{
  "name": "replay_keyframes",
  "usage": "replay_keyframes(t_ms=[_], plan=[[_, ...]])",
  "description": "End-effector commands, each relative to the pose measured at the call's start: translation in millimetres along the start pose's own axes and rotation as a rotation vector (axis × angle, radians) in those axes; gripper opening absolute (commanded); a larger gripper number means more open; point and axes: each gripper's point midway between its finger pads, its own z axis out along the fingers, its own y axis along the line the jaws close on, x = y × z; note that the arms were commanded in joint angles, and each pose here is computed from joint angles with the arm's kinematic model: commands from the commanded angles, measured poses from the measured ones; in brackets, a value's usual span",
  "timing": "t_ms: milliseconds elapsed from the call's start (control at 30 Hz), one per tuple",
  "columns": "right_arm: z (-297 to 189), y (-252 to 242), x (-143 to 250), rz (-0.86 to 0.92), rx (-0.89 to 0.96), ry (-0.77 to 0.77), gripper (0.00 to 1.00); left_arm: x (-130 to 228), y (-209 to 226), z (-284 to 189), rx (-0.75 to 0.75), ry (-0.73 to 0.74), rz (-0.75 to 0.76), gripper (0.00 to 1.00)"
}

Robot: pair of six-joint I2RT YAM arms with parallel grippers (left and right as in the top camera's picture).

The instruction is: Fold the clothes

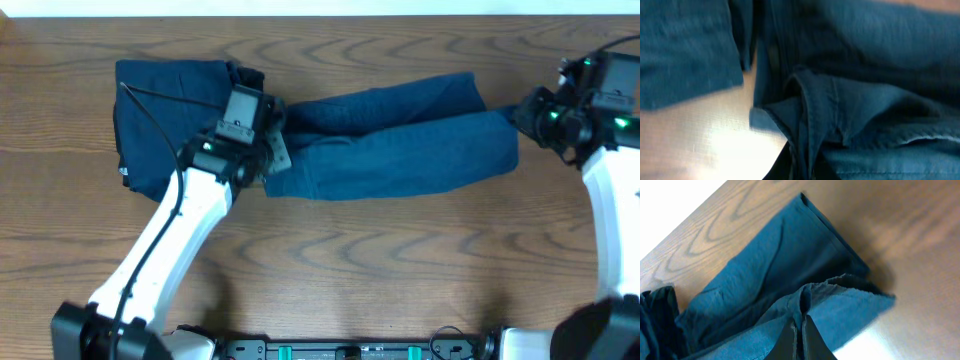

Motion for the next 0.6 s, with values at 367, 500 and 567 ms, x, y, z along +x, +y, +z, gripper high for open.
replay_keyframes(t_ms=[367,500,567], plan=[[102,18,-23,-0.093,-0.015,-0.065,0.01,-69,2,50,0.008,-0.197,0.016,0.06],[135,29,-22,-0.163,-0.047,-0.086,0.01,-74,8,76,-0.026,-0.209,0.024,0.06],[150,36,-20,-0.202,-0.065,-0.099,0.01,-74,14,91,-0.057,-0.209,0.023,0.06]])
